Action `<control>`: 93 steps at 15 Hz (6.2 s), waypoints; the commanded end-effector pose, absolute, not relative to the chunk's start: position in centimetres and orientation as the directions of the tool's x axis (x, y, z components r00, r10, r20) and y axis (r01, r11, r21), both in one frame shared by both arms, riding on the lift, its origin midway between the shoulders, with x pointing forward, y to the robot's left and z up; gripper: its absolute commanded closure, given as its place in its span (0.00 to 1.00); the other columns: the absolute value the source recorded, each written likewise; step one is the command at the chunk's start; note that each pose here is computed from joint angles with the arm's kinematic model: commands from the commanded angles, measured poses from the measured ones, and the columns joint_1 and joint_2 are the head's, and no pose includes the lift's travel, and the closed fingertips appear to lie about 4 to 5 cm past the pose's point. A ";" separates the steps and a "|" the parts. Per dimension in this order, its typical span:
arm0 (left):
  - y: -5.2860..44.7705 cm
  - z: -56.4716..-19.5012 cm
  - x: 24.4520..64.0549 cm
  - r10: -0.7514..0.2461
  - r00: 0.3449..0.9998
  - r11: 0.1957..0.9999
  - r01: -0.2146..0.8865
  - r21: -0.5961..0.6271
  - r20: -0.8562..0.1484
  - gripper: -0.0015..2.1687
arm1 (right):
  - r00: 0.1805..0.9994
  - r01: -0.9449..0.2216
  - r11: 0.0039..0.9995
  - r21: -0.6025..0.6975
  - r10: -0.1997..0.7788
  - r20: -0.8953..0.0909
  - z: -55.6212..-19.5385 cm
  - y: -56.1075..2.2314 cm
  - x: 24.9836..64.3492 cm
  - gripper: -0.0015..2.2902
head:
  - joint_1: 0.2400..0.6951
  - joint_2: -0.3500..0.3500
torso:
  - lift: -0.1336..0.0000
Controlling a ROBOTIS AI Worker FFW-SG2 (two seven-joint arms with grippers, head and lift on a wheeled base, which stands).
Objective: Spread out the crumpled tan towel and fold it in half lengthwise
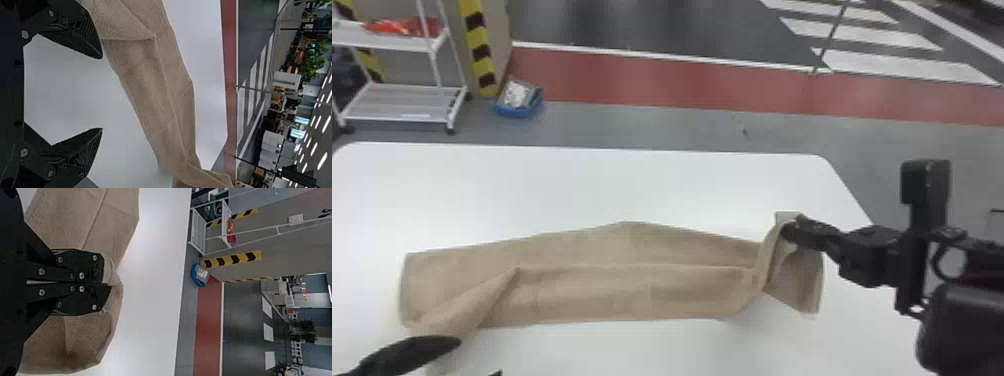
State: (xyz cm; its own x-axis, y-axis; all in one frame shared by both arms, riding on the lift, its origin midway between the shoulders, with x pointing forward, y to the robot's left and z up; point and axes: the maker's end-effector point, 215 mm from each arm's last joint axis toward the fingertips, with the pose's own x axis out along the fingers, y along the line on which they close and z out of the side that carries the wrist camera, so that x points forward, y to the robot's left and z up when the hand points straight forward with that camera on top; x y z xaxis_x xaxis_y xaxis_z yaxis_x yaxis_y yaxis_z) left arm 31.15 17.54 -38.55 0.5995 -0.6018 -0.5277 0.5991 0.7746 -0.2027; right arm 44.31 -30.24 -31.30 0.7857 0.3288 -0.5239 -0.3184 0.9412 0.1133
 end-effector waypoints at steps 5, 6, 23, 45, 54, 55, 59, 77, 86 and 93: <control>16.3 -39.0 33.8 -0.608 0.624 0.757 0.642 -0.122 -0.491 0.12 | 0.772 -0.330 0.938 0.110 0.335 -0.540 -31.7 -29.4 42.5 0.87 | 1.00 0.24 | 0.07; 15.9 -39.8 34.5 -0.598 0.621 0.757 0.645 -0.103 -0.507 0.12 | 0.770 -0.328 0.939 0.106 0.330 -0.545 -32.0 -29.6 42.0 0.87 | 1.00 0.23 | 0.07; 24.6 -42.9 46.6 -0.199 0.764 0.867 0.429 0.254 -0.614 0.91 | 0.779 -0.276 0.960 0.036 0.246 -0.576 -34.3 -38.0 34.0 0.87 | 1.00 0.20 | 0.07; 30.6 -37.3 46.5 -0.236 0.822 0.809 0.461 0.364 -0.517 0.17 | 0.795 -0.272 0.960 0.069 0.264 -0.546 -34.3 -39.4 33.6 0.87 | 1.00 0.34 | 0.07; 22.0 -40.5 42.9 -0.327 0.804 0.484 0.594 0.642 -0.497 0.25 | 0.789 -0.268 0.961 0.071 0.262 -0.556 -34.6 -39.8 32.7 0.87 | 1.00 0.17 | 0.07; 22.0 -41.1 42.9 -0.312 0.806 0.464 0.591 0.660 -0.503 0.25 | 0.789 -0.271 0.960 0.073 0.265 -0.555 -34.6 -39.7 32.7 0.87 | 1.00 0.15 | 0.07; 23.8 -42.2 44.4 -0.229 0.801 0.398 0.596 0.697 -0.554 0.25 | 0.791 -0.274 0.959 0.076 0.269 -0.549 -34.2 -39.6 32.5 0.87 | 1.00 0.13 | 0.07; 27.1 -43.8 46.2 -0.148 0.723 0.307 0.682 0.663 -0.675 0.33 | 0.793 -0.261 0.962 0.076 0.259 -0.552 -34.3 -40.2 32.3 0.87 | 1.00 0.24 | 0.07; 28.8 -44.6 46.8 -0.080 0.695 0.289 0.702 0.650 -0.715 0.33 | 0.794 -0.261 0.963 0.075 0.258 -0.550 -34.2 -40.3 32.3 0.87 | 1.00 0.24 | 0.07; 29.0 -45.0 46.6 -0.068 0.685 0.280 0.711 0.645 -0.725 0.37 | 0.797 -0.256 0.964 0.077 0.255 -0.548 -34.1 -40.5 32.2 0.87 | 1.00 0.27 | 0.07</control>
State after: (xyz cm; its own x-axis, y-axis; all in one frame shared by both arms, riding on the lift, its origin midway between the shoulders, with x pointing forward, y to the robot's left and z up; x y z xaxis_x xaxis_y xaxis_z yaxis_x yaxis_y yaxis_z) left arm 46.62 28.99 -44.94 0.6886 -0.0694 -0.7219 0.7083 0.2776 0.6490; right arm 32.23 -40.43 -34.14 0.7961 0.2561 -0.5483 -0.2579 0.9632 0.0755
